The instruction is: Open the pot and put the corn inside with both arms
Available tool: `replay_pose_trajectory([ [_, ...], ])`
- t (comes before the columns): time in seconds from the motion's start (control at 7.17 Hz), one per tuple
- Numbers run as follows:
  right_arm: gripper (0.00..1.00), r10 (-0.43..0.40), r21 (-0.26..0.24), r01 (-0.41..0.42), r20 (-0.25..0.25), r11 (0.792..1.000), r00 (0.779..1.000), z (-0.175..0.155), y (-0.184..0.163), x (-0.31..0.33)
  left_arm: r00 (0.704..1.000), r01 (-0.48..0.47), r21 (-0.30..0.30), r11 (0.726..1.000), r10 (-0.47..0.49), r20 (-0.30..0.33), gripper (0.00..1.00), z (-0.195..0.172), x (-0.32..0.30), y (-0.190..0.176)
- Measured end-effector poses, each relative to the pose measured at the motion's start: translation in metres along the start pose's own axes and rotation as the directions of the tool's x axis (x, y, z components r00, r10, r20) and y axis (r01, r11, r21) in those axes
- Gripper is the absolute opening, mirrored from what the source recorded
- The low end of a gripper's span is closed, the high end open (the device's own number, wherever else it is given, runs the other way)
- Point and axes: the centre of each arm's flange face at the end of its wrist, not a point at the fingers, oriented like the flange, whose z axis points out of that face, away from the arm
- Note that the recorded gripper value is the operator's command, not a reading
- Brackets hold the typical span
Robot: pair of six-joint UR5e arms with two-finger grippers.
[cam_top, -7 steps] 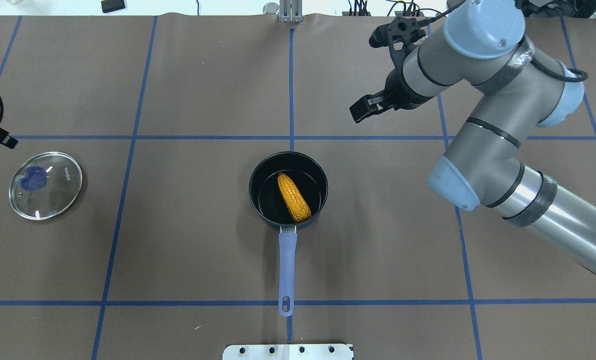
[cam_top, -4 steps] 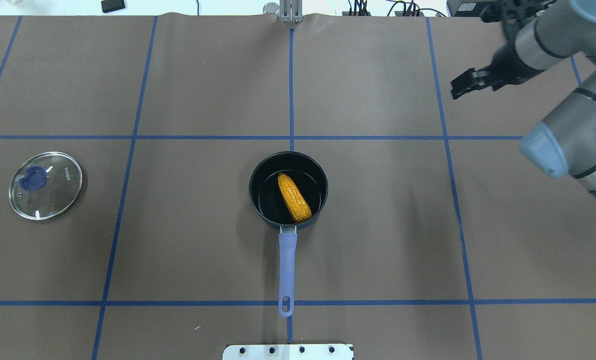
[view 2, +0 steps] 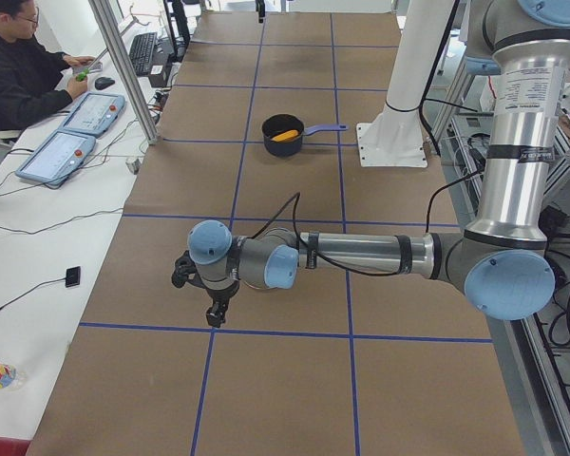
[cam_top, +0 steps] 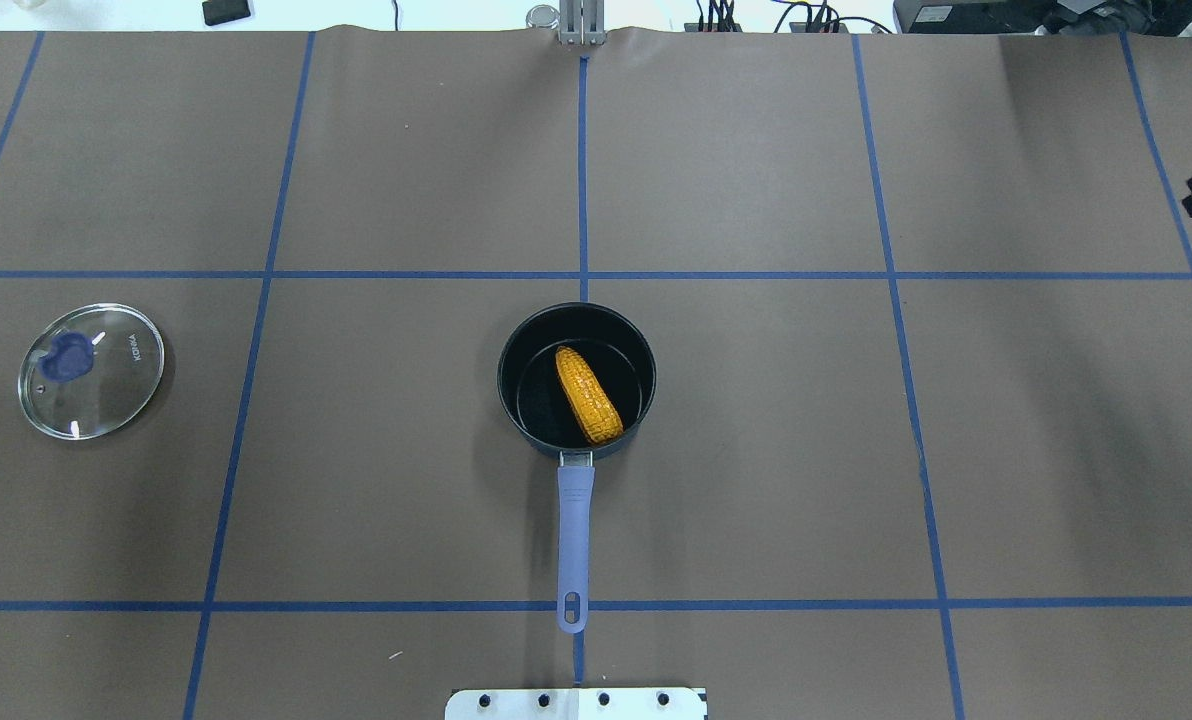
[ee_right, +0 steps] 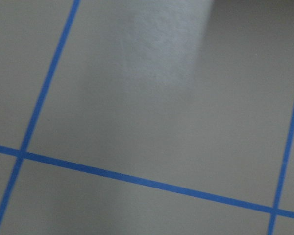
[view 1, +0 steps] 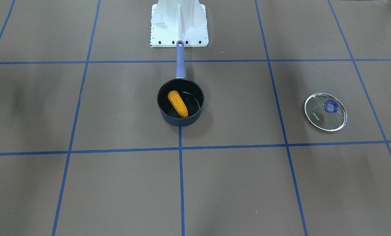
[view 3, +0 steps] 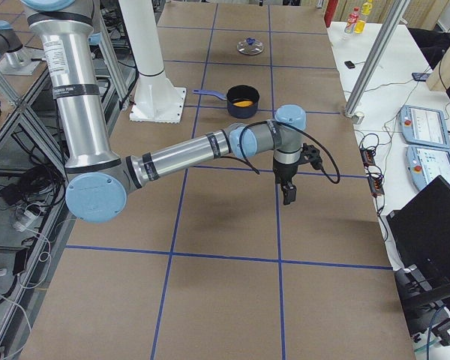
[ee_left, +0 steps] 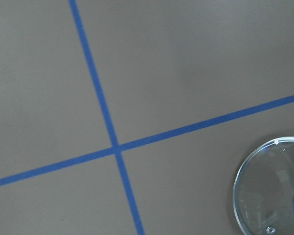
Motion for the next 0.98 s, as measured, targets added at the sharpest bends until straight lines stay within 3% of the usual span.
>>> replay_pose_trajectory([
  [0.42,1.00,0.179,-0.054,-0.176,0.058,0.983,0.982,0.008,0.087,0.092,0.999,0.048,-0.034,0.998,-0.048,-0.003,1.00,0.013,-0.023,0.038],
  [0.98,1.00,0.206,-0.064,-0.203,0.062,0.977,0.977,0.013,0.103,0.103,0.998,0.064,-0.044,0.997,-0.064,-0.004,1.00,0.017,-0.028,0.052],
])
